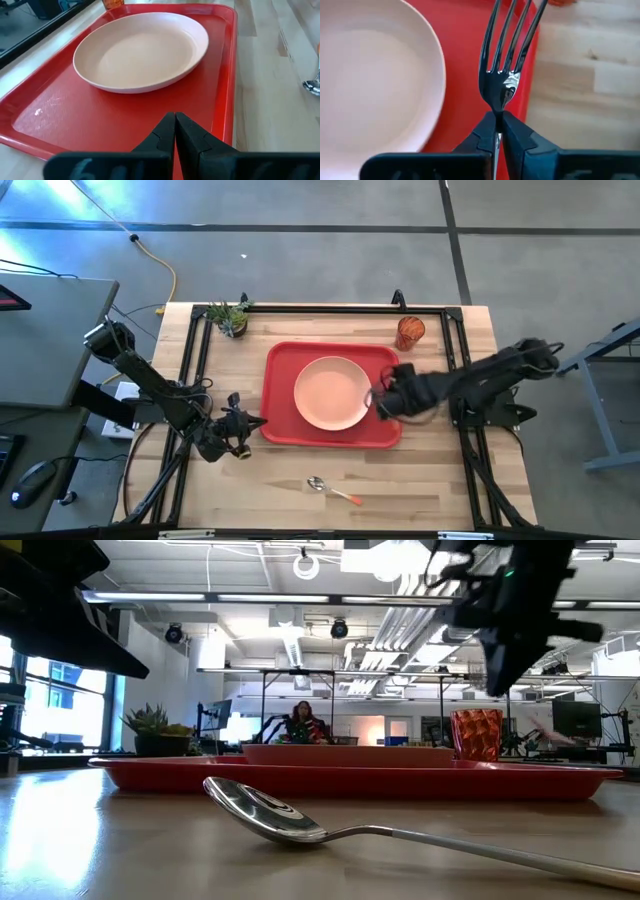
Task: Pick and place plate/cup/fork/spoon on tray
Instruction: Put the orange fork on the red tray
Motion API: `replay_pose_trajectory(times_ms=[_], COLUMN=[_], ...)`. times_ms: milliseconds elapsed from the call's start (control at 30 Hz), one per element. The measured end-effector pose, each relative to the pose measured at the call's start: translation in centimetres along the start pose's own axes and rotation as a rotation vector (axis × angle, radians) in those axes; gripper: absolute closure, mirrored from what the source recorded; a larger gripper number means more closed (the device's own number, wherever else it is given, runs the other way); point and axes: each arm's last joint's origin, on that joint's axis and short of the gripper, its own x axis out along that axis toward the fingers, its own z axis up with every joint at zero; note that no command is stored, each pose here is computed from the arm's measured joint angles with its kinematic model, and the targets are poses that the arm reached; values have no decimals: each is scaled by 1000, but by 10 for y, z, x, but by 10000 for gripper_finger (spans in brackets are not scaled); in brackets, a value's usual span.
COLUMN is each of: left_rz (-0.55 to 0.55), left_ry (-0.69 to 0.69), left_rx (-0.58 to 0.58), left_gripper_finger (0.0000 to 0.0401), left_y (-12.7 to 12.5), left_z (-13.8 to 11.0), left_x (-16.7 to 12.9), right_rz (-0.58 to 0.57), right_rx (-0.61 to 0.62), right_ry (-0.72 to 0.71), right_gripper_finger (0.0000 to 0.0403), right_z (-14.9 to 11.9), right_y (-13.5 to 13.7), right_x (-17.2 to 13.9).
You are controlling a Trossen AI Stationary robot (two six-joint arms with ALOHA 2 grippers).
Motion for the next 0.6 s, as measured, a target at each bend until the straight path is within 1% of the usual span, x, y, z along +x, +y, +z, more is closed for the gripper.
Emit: replay_pose_trajectory(times_ms=[133,267,467,600], left_rz=[-2,-38,-70,-87], left_ry=[1,25,46,55], left_rx=[9,19,5,0], left_gripper_finger=[398,398,398,398], left_y=[0,-1,-2,-3], left_z=[0,-1,-1,-2], left_x=[0,0,0,-1], right_rz=[-25,-48,-50,-98], right_rx=[-7,-7,-35,-60], right_ry=[28,60,111,129], right_gripper_finger=[396,396,396,395], right_z=[21,29,27,18], right_y=[8,13,29,35], right_x=[21,37,66,84])
